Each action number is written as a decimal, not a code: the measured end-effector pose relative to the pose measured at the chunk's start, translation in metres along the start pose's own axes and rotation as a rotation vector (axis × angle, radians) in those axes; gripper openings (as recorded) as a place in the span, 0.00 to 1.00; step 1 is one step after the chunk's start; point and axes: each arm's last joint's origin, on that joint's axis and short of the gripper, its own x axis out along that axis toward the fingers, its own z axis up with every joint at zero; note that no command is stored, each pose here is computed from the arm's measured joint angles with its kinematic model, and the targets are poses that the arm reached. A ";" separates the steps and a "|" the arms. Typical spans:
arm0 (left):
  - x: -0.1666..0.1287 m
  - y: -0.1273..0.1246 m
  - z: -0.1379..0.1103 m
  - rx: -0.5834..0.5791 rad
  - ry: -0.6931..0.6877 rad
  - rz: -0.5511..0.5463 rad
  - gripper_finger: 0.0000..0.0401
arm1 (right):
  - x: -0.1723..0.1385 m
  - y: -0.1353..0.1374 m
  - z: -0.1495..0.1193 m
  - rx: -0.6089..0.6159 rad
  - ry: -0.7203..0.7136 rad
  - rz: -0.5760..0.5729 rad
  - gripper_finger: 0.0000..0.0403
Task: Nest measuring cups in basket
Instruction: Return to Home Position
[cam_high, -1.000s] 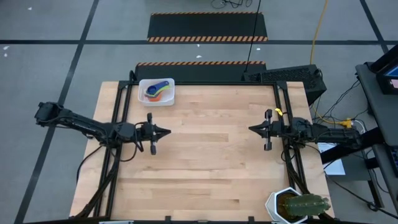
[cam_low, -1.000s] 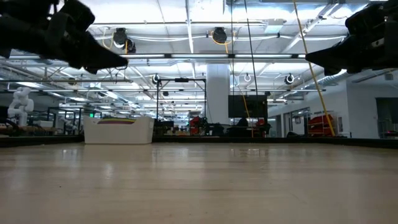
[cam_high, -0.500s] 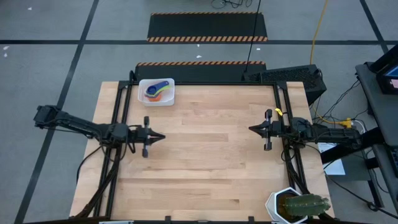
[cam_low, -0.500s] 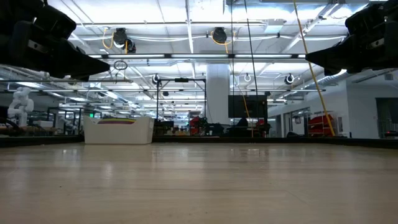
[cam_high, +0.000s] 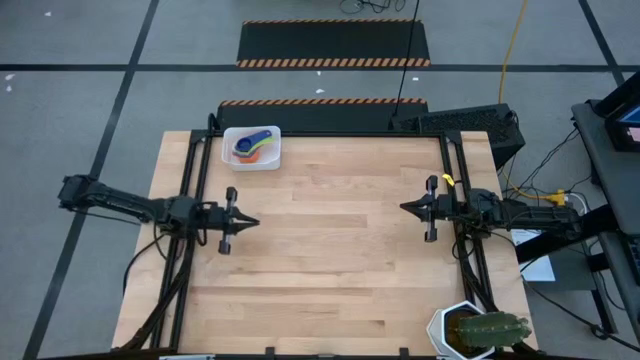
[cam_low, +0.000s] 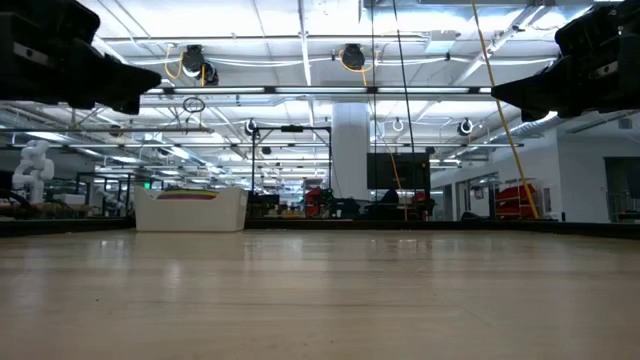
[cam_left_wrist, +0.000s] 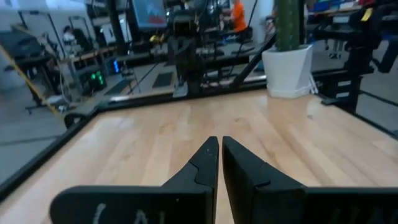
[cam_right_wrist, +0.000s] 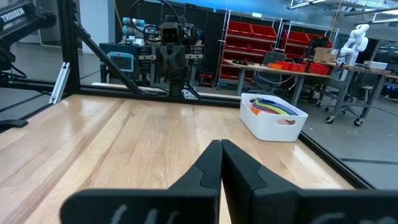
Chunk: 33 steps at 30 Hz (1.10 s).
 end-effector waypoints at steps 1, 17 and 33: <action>-0.001 0.000 0.001 0.005 -0.010 -0.002 0.06 | 0.000 0.000 0.000 0.000 0.000 0.000 0.00; -0.026 0.004 0.005 -0.024 -0.062 0.044 0.06 | 0.000 0.000 0.000 0.000 0.000 0.000 0.00; -0.029 0.010 0.005 0.002 -0.076 0.074 0.06 | 0.000 0.000 0.000 0.000 0.000 0.000 0.00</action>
